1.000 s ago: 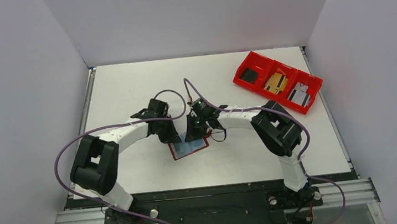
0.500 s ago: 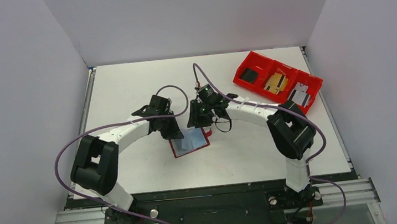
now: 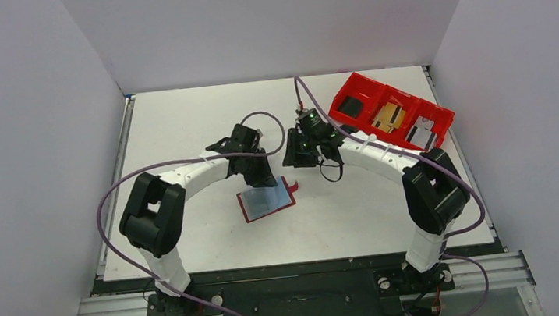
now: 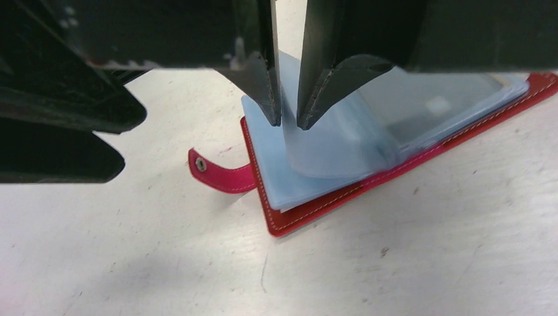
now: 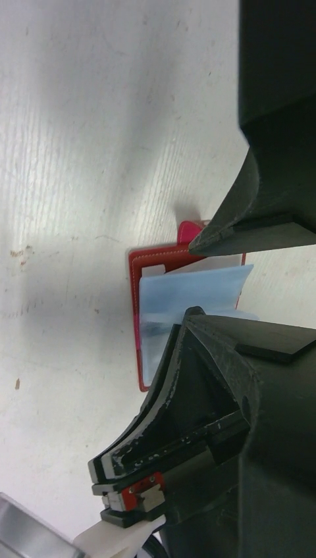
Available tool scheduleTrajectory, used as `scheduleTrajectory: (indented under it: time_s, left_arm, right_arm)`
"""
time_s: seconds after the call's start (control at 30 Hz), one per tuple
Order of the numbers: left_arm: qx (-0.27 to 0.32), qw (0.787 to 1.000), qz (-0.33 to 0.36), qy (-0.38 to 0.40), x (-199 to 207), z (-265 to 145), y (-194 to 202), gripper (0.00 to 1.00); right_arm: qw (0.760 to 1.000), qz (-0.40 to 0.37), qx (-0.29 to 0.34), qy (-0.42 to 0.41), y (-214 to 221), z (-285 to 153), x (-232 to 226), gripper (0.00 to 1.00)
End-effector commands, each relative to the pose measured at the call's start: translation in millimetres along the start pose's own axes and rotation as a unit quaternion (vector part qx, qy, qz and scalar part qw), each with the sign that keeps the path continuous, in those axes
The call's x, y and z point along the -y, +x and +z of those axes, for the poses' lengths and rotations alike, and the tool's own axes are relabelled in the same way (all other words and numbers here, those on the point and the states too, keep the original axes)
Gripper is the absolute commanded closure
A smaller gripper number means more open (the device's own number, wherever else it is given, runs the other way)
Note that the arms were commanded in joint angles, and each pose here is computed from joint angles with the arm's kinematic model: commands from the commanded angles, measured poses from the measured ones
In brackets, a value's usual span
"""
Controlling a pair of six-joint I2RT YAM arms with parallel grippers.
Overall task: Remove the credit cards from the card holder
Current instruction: Remove the credit card from the card holder.
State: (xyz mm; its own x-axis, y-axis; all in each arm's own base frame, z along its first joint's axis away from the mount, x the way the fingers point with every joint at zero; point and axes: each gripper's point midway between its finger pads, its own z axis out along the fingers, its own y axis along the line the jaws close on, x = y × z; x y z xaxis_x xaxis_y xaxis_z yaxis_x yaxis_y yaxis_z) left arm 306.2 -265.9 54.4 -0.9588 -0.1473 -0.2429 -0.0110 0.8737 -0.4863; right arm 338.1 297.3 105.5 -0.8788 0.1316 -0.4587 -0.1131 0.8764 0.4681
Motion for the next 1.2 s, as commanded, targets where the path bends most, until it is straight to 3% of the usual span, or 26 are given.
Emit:
scheduleTrajectory:
  time_s: [0.0, 0.23, 0.3, 0.53, 0.77, 0.97, 1.17]
  left_arm:
    - [0.006, 0.999, 0.016, 0.033, 28.6, 8.2, -14.1, 0.83]
    - [0.003, 0.999, 0.022, 0.032, 33.2, 17.9, -19.9, 0.59]
    - [0.004, 0.999, 0.026, 0.034, 34.8, 16.1, -21.7, 0.57]
    - [0.046, 0.998, 0.022, 0.021, 32.4, -16.2, -45.1, 0.55]
    - [0.093, 0.995, -0.014, -0.032, -13.9, -56.1, -64.4, 0.51]
    - [0.121, 0.989, -0.052, -0.067, -59.3, -86.2, -59.7, 0.50]
    - [0.125, 0.986, -0.075, -0.083, -84.6, -96.0, -41.6, 0.50]
  right_arm:
    - [1.000, -0.004, 0.027, 0.014, -8.8, -18.4, 8.7, 0.65]
    - [0.999, -0.001, 0.034, 0.022, -7.5, -24.8, 16.0, 0.65]
    - [0.999, -0.002, 0.035, 0.021, -7.7, -26.3, 15.3, 0.65]
    - [0.999, -0.017, 0.032, 0.014, -4.1, -29.9, 2.3, 0.65]
    - [0.998, -0.053, 0.012, -0.008, 16.4, -17.1, -35.8, 0.65]
    - [0.996, -0.088, -0.021, -0.023, 41.6, 11.6, -72.0, 0.60]
    - [0.993, -0.111, -0.044, 0.003, 57.6, 37.8, -74.3, 0.57]
